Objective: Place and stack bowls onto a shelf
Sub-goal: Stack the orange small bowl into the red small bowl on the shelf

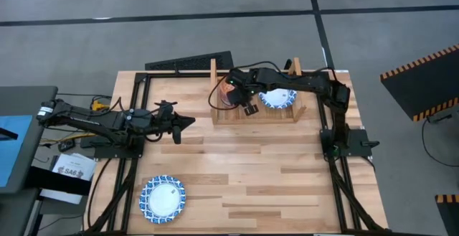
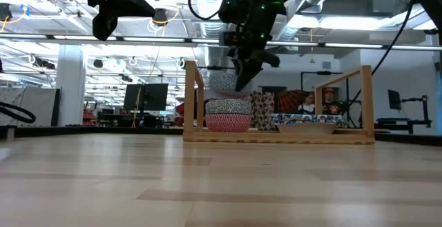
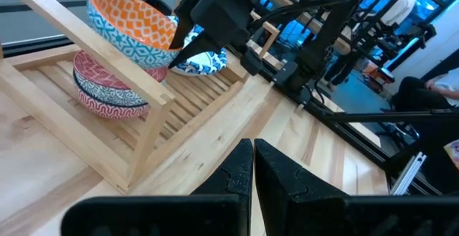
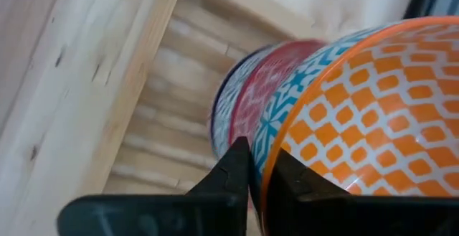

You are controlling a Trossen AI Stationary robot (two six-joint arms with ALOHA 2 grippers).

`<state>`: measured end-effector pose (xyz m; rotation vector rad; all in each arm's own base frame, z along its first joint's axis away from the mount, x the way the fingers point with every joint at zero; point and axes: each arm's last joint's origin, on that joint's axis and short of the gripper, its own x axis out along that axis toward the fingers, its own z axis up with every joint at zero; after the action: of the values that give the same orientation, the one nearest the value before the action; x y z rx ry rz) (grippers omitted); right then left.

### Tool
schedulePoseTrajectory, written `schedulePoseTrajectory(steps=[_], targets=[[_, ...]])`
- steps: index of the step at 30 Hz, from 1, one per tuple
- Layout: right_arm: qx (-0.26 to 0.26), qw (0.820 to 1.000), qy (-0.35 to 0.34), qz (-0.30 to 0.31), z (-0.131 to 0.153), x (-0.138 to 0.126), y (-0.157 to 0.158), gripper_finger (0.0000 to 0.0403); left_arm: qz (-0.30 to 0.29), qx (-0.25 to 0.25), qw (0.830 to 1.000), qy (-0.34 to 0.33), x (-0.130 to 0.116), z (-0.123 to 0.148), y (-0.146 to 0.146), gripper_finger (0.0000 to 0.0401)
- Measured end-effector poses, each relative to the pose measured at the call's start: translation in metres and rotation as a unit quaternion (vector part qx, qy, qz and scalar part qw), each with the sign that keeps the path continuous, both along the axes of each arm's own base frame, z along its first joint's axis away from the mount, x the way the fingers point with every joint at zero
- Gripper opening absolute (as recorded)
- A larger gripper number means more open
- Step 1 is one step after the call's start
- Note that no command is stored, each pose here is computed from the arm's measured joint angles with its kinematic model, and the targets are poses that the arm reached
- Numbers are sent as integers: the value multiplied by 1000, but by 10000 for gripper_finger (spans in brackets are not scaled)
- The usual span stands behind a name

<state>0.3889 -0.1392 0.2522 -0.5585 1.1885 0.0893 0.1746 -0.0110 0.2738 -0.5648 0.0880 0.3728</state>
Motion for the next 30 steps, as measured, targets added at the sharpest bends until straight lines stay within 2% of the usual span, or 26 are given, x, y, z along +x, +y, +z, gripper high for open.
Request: schedulePoseTrajectory(steps=[6, 15, 25, 30], targets=[[-2, 1000, -15, -3, 1, 2, -1, 73, 3, -4, 1000, -1, 0, 0, 0, 0], [-5, 1000, -27, -8, -2, 3, -4, 75, 2, -9, 1000, -3, 0, 0, 0, 0], [9, 999, -33, -42, -3, 2, -6, 76, 1, -9, 1000, -3, 0, 0, 0, 0], [27, 998, -5, -62, -22, 6, -10, 81, -3, -12, 1000, -3, 0, 0, 0, 0]])
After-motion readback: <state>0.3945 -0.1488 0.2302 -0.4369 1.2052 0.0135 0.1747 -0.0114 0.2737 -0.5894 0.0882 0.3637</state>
